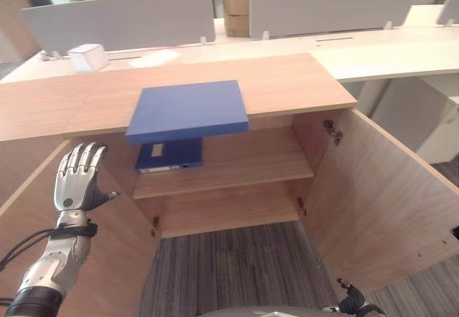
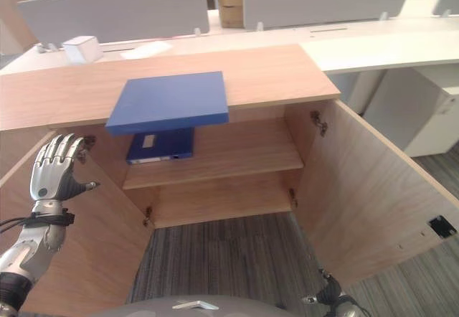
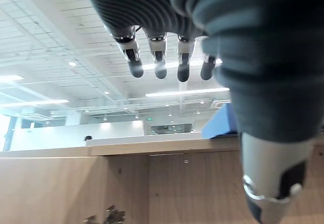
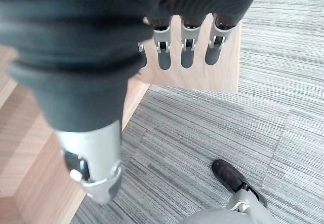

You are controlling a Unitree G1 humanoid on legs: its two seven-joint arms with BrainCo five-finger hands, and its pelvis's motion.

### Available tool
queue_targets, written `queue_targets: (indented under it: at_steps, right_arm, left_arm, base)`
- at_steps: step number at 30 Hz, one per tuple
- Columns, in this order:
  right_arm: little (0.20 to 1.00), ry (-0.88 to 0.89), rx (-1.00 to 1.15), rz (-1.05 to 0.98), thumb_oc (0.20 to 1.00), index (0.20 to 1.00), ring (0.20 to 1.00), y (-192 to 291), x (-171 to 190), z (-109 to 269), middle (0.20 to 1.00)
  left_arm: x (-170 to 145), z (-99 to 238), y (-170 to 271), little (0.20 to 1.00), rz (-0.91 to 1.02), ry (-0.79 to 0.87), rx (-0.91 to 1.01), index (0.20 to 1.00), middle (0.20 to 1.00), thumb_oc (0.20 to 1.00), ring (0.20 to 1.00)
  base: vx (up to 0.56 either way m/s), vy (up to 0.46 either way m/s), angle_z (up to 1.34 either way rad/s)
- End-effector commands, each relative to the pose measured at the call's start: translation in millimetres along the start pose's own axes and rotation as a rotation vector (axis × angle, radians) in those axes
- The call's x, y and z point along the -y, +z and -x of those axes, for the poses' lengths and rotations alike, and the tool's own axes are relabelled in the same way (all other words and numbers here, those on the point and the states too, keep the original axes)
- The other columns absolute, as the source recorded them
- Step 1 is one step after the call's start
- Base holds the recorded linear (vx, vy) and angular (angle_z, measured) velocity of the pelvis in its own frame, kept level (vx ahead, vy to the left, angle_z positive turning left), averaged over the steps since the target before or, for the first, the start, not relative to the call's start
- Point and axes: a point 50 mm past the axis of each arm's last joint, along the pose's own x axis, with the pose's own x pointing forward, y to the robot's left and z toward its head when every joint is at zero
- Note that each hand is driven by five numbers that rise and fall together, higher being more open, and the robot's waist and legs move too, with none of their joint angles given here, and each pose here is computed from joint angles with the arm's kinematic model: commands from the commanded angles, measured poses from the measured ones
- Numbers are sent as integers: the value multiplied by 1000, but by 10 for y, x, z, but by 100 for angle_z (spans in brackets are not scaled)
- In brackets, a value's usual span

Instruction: Put the empty folder in the office cabinet

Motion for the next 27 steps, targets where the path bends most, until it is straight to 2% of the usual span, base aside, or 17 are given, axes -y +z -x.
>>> queue_targets:
  at_steps: [1, 5, 27]
  right_arm:
    - [1000, -43, 108, 11, 1000, 1000, 1000, 317, 103, -74, 1000]
    - [1000, -47, 119, 16, 1000, 1000, 1000, 336, 101, -71, 1000]
    - [1000, -37, 133, 19, 1000, 1000, 1000, 297, 25, -36, 1000]
  left_arm:
    - [-322, -195, -147, 1000, -94, 134, -6, 1000, 1000, 1000, 1000]
    - [-421, -423, -5, 1000, -121, 188, 42, 1000, 1000, 1000, 1000]
    - [-463, -675, 72, 1000, -203, 210, 48, 1000, 1000, 1000, 1000]
  base:
    - [0, 1, -20]
    - [37, 77, -5]
    - [22, 20, -14]
